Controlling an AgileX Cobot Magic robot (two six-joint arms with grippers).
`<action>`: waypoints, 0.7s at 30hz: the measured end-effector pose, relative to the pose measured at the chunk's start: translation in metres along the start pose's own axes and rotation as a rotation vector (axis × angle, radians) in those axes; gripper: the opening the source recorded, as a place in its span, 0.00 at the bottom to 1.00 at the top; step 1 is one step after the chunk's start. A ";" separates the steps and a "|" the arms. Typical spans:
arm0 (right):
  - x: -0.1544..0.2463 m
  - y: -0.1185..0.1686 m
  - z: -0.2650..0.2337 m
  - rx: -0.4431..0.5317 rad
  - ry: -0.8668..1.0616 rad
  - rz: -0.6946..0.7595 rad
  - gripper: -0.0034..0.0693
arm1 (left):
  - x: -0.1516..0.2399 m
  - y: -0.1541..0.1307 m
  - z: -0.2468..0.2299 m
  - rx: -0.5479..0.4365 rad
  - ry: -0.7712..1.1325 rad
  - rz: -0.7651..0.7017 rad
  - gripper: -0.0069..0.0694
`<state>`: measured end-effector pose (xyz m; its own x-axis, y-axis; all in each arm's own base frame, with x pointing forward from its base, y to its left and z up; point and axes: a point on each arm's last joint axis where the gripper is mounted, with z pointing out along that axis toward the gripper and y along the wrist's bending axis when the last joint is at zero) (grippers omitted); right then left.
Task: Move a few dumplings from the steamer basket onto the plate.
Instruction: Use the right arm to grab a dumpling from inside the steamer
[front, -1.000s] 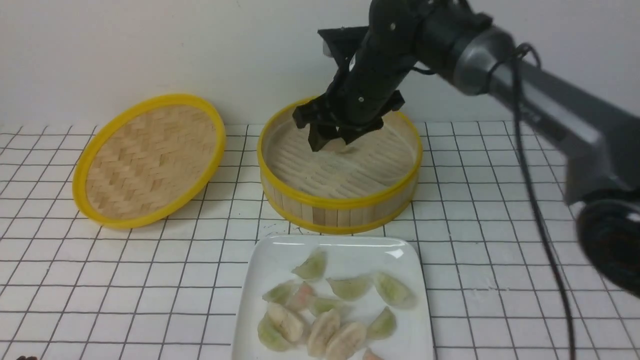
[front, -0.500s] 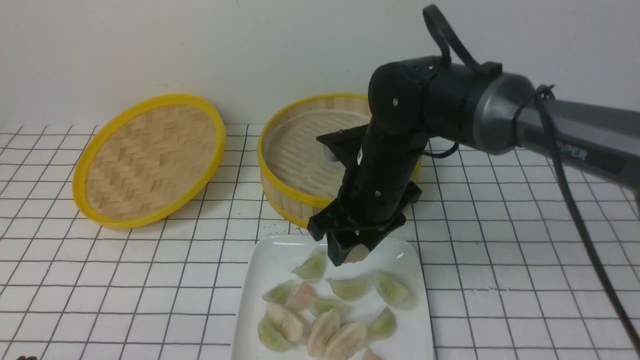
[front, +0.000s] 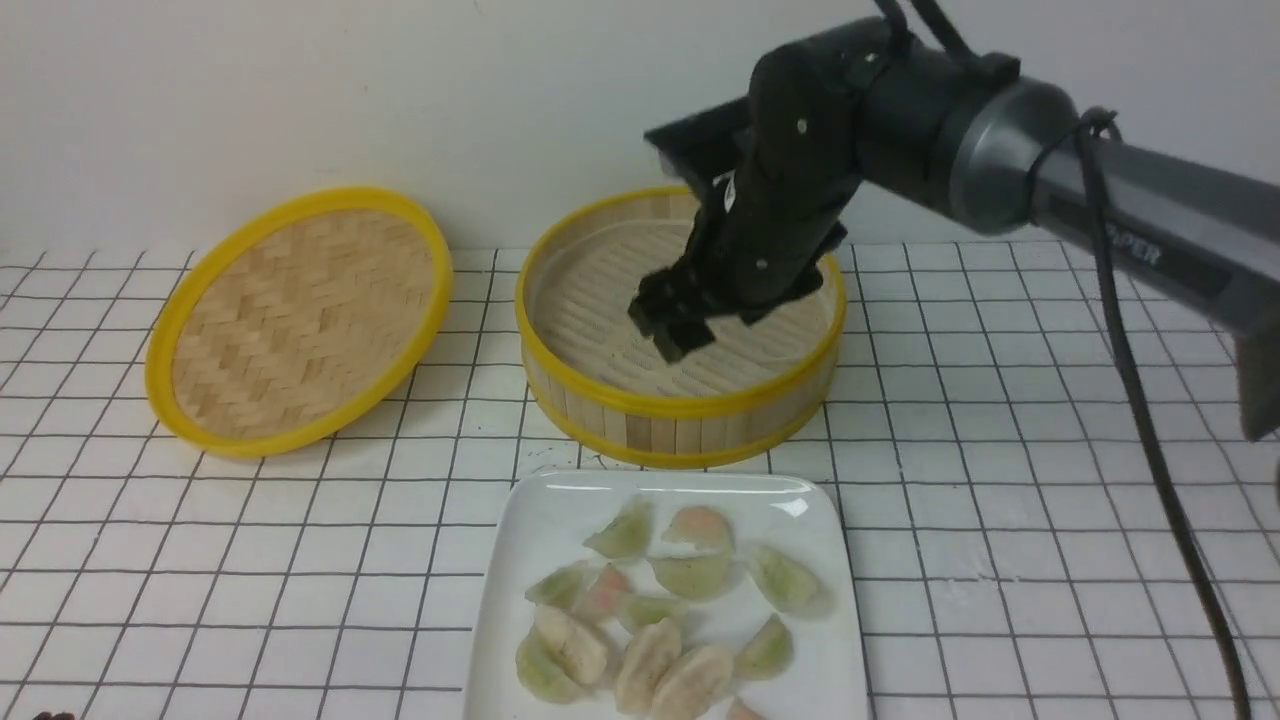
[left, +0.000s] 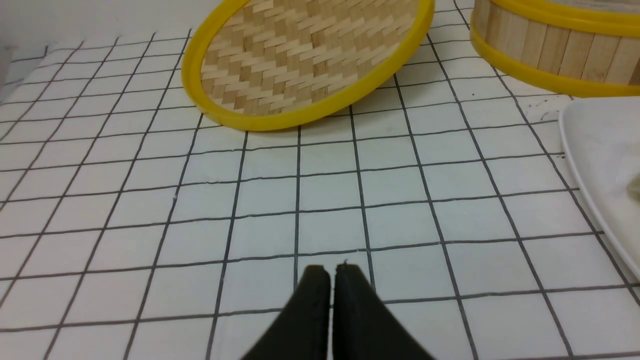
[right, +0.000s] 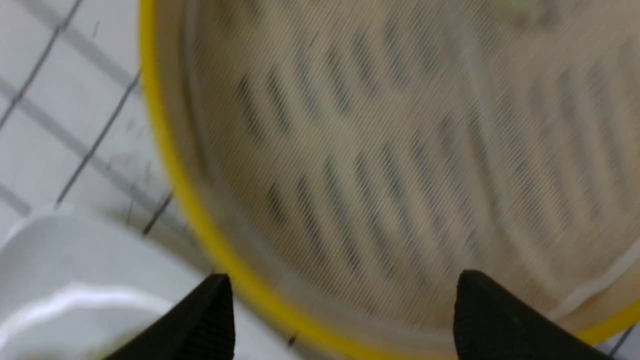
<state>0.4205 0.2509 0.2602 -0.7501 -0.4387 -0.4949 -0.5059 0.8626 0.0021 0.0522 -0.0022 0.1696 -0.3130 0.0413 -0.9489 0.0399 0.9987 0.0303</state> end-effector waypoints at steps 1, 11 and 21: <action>-0.007 -0.008 0.002 0.009 -0.028 0.014 0.78 | 0.000 0.000 0.000 0.000 0.000 0.000 0.08; -0.033 -0.056 0.062 -0.001 -0.105 -0.063 0.78 | 0.000 0.000 0.000 0.000 0.000 0.000 0.08; -0.027 -0.059 0.106 -0.004 -0.106 -0.240 0.78 | 0.000 0.000 0.000 0.000 0.000 0.000 0.08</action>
<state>0.5159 0.2387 0.1816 -0.5595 -0.6020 -0.5696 -0.6663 0.7355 -0.1229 0.0522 -0.0022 0.1696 -0.3130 0.0413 -0.9489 0.0399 0.9987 0.0303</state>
